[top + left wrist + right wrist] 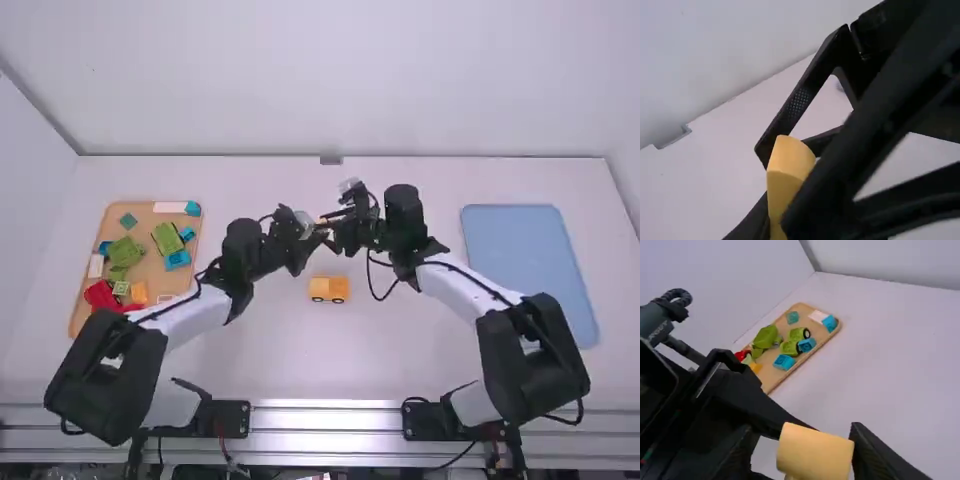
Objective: Assemble lego blocks to make yellow taxi
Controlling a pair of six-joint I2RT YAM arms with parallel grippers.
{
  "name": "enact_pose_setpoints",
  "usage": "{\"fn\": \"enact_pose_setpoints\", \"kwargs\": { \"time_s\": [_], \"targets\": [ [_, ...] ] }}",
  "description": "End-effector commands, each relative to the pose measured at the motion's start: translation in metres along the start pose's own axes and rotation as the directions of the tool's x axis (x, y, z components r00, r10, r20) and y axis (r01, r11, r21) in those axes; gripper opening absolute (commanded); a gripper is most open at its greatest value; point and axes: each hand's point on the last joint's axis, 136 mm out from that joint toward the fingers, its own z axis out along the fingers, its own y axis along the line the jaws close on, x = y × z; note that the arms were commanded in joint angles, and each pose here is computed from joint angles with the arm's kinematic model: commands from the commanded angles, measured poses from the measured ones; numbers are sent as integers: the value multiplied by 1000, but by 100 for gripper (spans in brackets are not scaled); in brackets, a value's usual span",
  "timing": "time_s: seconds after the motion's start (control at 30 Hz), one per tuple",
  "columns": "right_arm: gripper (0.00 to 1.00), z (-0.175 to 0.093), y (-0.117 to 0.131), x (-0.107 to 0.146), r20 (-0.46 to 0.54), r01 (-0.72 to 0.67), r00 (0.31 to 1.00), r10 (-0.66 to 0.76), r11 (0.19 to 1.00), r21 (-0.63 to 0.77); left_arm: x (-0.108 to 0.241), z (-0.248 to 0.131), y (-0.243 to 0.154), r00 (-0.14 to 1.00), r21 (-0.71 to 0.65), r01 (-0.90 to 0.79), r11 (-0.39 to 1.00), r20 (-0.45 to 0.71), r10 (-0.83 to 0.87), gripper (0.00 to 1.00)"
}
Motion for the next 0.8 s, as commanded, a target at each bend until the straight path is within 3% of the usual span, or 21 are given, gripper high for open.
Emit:
{"fn": "enact_pose_setpoints", "kwargs": {
  "time_s": [0.0, 0.1, 0.23, 0.3, 0.33, 0.43, 0.63, 0.77],
  "targets": [
    [41, 4, 12, 2, -18, 3, 1000, -4, 998, -60, 1, 2, -4, 1000, 12, 5, 1000, 1, -5, 2],
    [22, 7, 15, 3, -20, 8, 1000, -9, 998, -57, -2, 1, -2, 1000, 9, 1, 1000, 11, -1, 6],
    [21, 7, 12, 3, -16, 8, 1000, -9, 999, -41, -4, 2, -4, 1000, 12, -6, 1000, 21, 6, 19],
    [20, 6, 12, 1, -11, 12, 1000, -13, 999, -40, -5, 1, -2, 1000, 9, -6, 1000, 24, 6, 55],
    [20, 6, 11, 0, -6, 18, 1000, -18, 999, -40, -6, 1, -1, 1000, 5, -8, 1000, 29, 8, 99],
    [18, 2, 6, -5, 7, 44, 999, -43, 999, -31, -7, 1, -2, 1000, 6, -6, 1000, 31, 5, 99],
    [17, -8, 7, -11, -31, 155, 987, -158, 985, -80, -19, -10, 11, 975, -2, 214, 977, 65, -214, 99],
    [15, -12, 12, -17, -94, 264, 957, -274, 959, -100, -30, -25, -4, 976, 233, 202, 951, 37, -217, 99]
  ]
}}
